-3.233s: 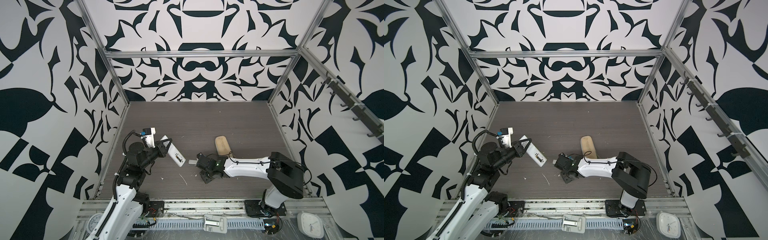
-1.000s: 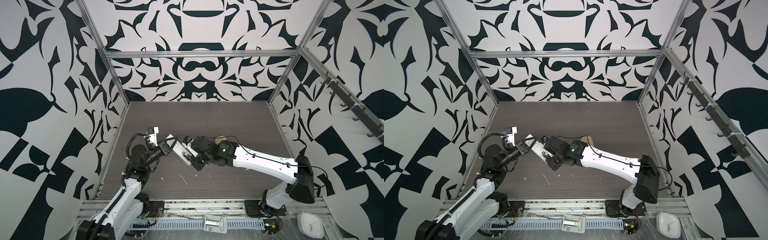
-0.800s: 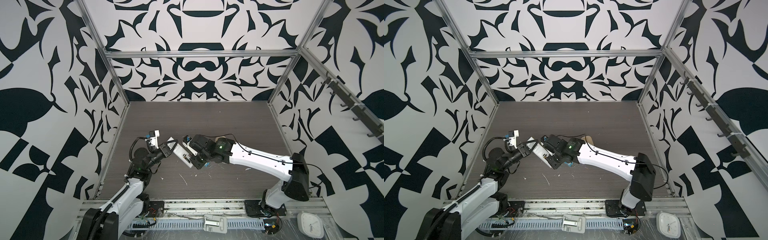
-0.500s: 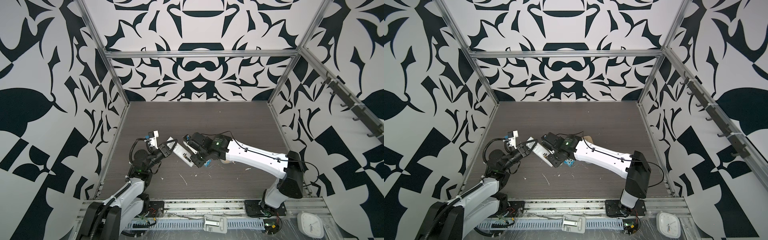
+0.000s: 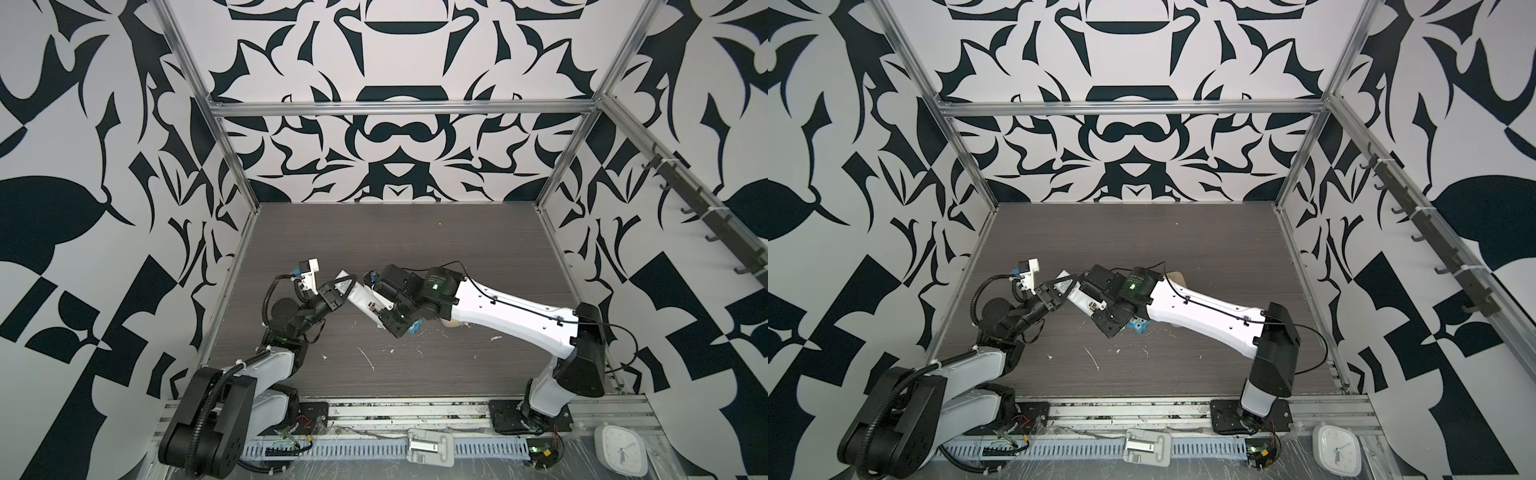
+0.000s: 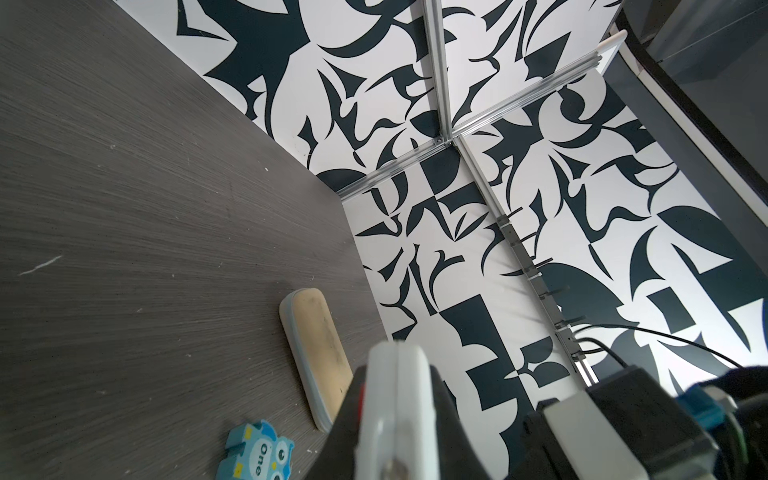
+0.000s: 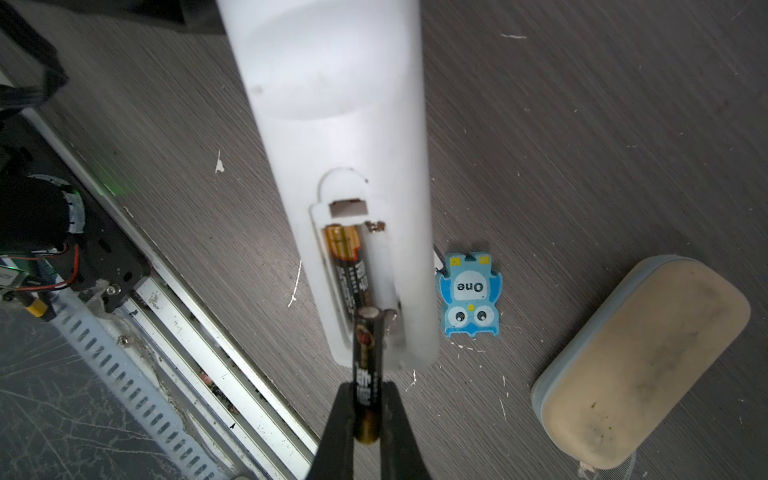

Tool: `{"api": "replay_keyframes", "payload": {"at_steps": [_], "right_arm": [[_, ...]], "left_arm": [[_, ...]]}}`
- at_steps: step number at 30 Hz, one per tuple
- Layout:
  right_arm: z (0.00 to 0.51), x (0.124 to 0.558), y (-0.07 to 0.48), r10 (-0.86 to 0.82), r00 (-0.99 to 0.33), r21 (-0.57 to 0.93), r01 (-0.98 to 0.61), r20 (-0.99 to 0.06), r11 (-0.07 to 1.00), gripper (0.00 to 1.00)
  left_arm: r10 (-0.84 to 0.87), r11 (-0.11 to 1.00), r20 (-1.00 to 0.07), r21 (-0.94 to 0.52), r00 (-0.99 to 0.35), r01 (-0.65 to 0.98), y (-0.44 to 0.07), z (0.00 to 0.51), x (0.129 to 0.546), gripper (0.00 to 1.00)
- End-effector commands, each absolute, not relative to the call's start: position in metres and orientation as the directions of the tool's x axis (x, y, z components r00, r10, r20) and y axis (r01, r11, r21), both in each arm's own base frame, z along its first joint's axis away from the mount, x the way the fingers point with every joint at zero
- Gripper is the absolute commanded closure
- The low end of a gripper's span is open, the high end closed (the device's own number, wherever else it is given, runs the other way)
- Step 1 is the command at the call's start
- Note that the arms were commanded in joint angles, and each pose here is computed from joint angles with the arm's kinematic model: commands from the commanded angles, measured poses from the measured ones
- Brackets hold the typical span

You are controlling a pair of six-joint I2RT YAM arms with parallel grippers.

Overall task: Load the batteries into the remote control
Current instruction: 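Lower the battery into the compartment beside the first and release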

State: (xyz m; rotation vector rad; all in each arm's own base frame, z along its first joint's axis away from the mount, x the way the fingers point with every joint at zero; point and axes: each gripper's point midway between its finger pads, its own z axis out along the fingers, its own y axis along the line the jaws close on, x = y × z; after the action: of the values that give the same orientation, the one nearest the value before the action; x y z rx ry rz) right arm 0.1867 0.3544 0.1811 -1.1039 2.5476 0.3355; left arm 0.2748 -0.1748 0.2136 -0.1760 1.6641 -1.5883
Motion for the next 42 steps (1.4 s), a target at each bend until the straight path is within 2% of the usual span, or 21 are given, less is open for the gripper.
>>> {"api": "replay_keyframes", "payload": {"at_steps": [1, 8, 19, 28, 37, 42], "right_arm": [[0.190, 0.187, 0.359, -0.670, -0.616, 0.072, -0.756, -0.414, 0.651, 1.00], [0.184, 0.200, 0.362, -0.690, -0.595, 0.007, -0.759, -0.412, 0.651, 1.00], [0.186, 0.210, 0.363, -0.673, -0.606, -0.008, -0.741, -0.424, 0.672, 1.00], [0.190, 0.212, 0.365, -0.663, -0.603, 0.000, -0.740, -0.444, 0.673, 0.88], [0.195, 0.214, 0.365, -0.652, -0.596, 0.003, -0.739, -0.469, 0.674, 0.70], [0.201, 0.216, 0.364, -0.645, -0.592, -0.003, -0.736, -0.484, 0.677, 0.69]], "left_arm": [[-0.600, 0.147, -0.475, -0.857, -0.644, 0.494, -0.177, 0.232, 0.266, 1.00], [-0.592, 0.144, -0.475, -0.857, -0.650, 0.495, -0.178, 0.231, 0.266, 1.00], [-0.589, 0.131, -0.471, -0.858, -0.657, 0.497, -0.180, 0.234, 0.266, 1.00], [-0.585, 0.118, -0.455, -0.867, -0.672, 0.484, -0.181, 0.231, 0.266, 1.00], [-0.581, 0.120, -0.449, -0.872, -0.679, 0.474, -0.182, 0.228, 0.268, 1.00], [-0.586, 0.123, -0.450, -0.871, -0.674, 0.475, -0.179, 0.229, 0.269, 1.00]]}}
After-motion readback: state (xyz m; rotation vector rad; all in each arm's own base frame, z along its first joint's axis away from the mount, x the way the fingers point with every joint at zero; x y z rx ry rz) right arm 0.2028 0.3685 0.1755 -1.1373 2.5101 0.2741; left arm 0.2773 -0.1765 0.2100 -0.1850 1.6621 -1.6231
